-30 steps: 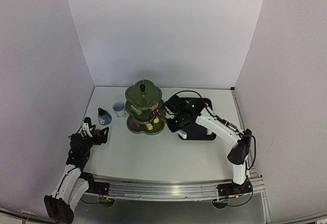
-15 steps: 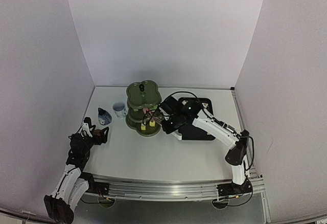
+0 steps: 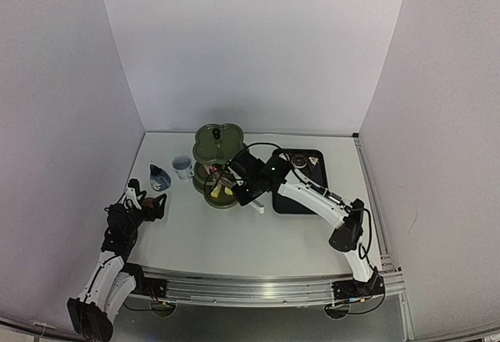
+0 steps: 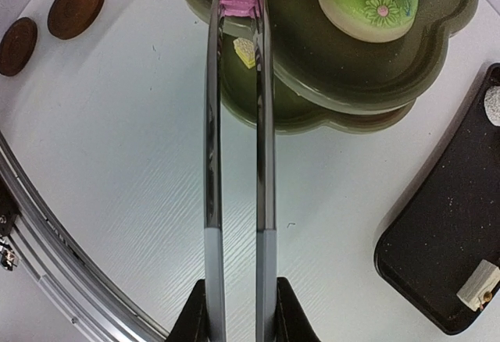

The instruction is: Serve the afternoon tea

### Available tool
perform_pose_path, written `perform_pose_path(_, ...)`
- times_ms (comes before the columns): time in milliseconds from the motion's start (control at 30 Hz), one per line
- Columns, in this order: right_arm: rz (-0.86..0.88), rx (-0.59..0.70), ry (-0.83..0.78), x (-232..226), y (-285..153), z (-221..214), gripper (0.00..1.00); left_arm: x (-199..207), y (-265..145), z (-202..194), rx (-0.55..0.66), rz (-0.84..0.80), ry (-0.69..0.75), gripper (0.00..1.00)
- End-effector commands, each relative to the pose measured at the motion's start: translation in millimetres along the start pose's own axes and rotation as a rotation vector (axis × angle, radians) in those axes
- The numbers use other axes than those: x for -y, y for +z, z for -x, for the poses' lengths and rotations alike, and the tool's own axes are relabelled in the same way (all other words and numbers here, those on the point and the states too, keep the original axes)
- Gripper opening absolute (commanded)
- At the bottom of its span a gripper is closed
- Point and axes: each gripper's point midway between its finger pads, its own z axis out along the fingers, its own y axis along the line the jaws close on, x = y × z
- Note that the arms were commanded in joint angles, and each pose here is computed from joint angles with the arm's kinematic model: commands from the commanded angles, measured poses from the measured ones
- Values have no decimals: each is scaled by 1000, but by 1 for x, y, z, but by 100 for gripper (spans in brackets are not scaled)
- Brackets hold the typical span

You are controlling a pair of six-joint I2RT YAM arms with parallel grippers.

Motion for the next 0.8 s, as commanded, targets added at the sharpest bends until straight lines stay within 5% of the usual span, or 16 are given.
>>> perform_pose_path(0,-45,93,-14,-2,0,25,0,3,-1,6,29,-11,0,100)
perform_pose_path(433,-131,83,-33,15,-2,17,5,3,-1,6,29,-10,-1,100)
perform_pose_path(767,-94,84,-16,10,-12,15,35,3,-1,6,28,-10,0,100)
